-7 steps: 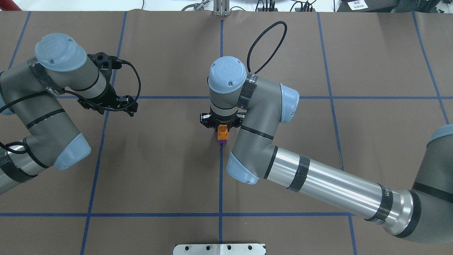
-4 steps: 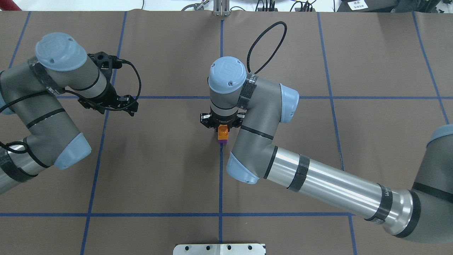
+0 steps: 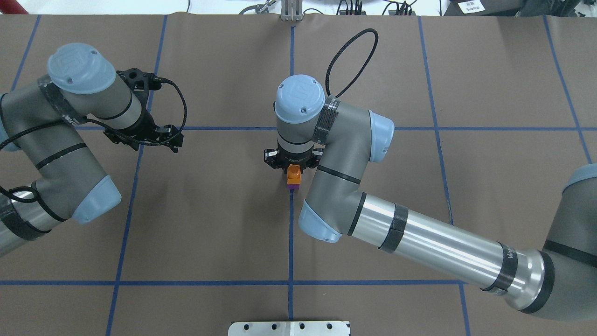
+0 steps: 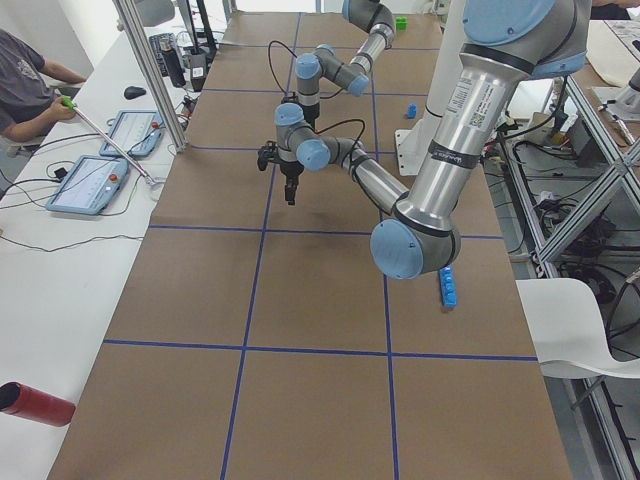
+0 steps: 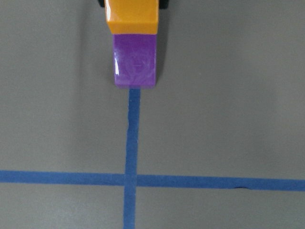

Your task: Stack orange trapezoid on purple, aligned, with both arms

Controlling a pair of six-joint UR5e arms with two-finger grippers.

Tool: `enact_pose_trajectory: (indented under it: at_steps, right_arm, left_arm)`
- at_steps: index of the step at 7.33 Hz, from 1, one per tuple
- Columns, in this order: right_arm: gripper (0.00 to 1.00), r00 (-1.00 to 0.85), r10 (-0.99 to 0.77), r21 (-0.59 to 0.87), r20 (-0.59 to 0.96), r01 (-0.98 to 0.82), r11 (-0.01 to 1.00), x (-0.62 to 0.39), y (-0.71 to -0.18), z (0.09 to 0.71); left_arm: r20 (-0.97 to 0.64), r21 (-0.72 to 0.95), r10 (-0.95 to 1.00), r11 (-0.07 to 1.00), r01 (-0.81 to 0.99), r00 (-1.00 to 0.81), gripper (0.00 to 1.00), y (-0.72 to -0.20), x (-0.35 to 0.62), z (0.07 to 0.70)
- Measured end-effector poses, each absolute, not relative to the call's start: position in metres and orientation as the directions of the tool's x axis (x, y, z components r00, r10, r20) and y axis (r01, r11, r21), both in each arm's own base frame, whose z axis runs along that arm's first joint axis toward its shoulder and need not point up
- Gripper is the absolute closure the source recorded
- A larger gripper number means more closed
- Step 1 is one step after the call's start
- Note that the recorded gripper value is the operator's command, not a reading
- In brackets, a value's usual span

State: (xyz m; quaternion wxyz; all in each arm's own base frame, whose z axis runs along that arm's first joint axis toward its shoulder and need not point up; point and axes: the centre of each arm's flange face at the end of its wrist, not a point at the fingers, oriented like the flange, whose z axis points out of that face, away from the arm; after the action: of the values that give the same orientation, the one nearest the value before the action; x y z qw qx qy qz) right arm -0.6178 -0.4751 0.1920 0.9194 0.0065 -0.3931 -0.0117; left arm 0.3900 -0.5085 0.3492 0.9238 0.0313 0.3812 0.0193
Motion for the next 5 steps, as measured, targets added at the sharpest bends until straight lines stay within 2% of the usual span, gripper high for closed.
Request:
enact_pose_trajectory:
  at_steps: [5]
  right_arm:
    - [0.00, 0.659, -0.025, 0.054, 0.751, -0.024, 0.998, -0.583, -0.487, 0.165]
  left_arm:
    - [-0.709, 0.079, 0.062, 0.997, -0.009, 0.702, 0.00, -0.507, 0.385, 0.344]
